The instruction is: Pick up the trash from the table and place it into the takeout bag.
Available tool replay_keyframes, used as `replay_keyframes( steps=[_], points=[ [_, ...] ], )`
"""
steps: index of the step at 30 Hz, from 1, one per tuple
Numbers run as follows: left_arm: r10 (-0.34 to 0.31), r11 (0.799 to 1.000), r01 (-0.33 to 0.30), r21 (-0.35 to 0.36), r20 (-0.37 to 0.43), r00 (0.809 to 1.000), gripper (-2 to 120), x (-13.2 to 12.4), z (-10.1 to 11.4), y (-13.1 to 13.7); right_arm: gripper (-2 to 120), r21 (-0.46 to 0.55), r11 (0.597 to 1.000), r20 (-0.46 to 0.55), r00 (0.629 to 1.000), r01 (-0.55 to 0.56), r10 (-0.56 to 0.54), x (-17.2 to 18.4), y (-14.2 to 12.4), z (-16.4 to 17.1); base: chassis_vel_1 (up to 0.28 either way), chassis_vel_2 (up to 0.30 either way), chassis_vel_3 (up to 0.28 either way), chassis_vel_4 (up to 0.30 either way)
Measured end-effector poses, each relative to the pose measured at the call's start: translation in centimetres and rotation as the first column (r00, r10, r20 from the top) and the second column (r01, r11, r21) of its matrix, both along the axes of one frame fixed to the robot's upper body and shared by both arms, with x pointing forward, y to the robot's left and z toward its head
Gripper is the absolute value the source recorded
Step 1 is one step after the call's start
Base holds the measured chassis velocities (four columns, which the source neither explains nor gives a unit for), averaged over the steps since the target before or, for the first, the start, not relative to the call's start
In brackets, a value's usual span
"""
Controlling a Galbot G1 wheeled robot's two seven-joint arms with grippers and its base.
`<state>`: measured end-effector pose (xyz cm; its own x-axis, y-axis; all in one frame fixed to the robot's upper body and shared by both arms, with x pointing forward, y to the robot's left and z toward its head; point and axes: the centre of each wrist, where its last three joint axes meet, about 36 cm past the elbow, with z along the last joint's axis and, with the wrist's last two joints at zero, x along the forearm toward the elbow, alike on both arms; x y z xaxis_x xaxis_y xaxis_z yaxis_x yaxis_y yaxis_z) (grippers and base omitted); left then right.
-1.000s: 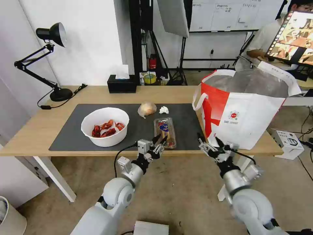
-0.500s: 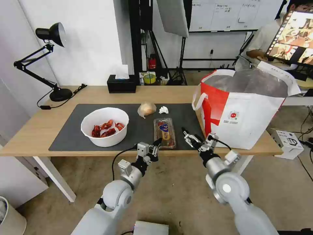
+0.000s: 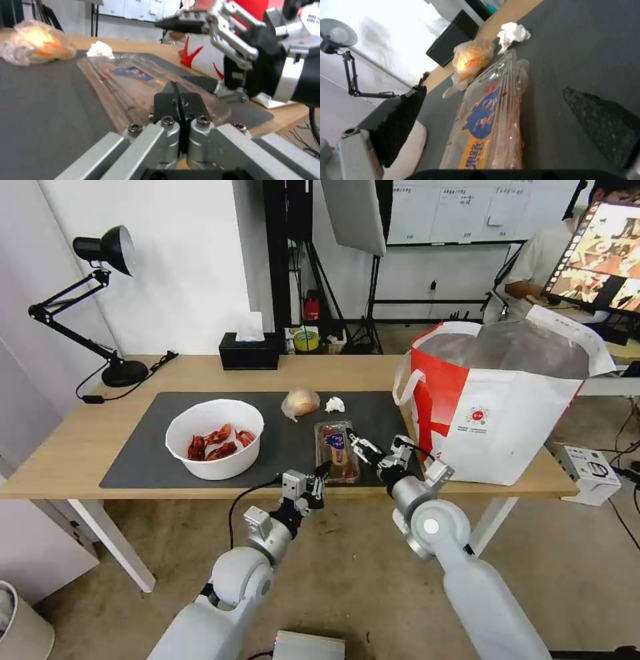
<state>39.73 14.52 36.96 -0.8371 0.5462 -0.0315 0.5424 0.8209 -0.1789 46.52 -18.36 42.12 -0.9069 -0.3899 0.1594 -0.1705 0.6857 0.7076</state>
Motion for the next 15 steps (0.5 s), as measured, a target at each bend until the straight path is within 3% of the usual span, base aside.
replay_keyframes(
  steps=[15],
  points=[
    [-0.020, 1.000, 0.020, -0.004, -0.015, 1.000, 0, -0.09, -0.89, -1.05, 100, 0.011, 1.000, -0.027, 1.000, -0.007, 0.007, -0.16, 0.75, -0.63, 0.000, 0.000, 0.000, 0.000]
  ],
)
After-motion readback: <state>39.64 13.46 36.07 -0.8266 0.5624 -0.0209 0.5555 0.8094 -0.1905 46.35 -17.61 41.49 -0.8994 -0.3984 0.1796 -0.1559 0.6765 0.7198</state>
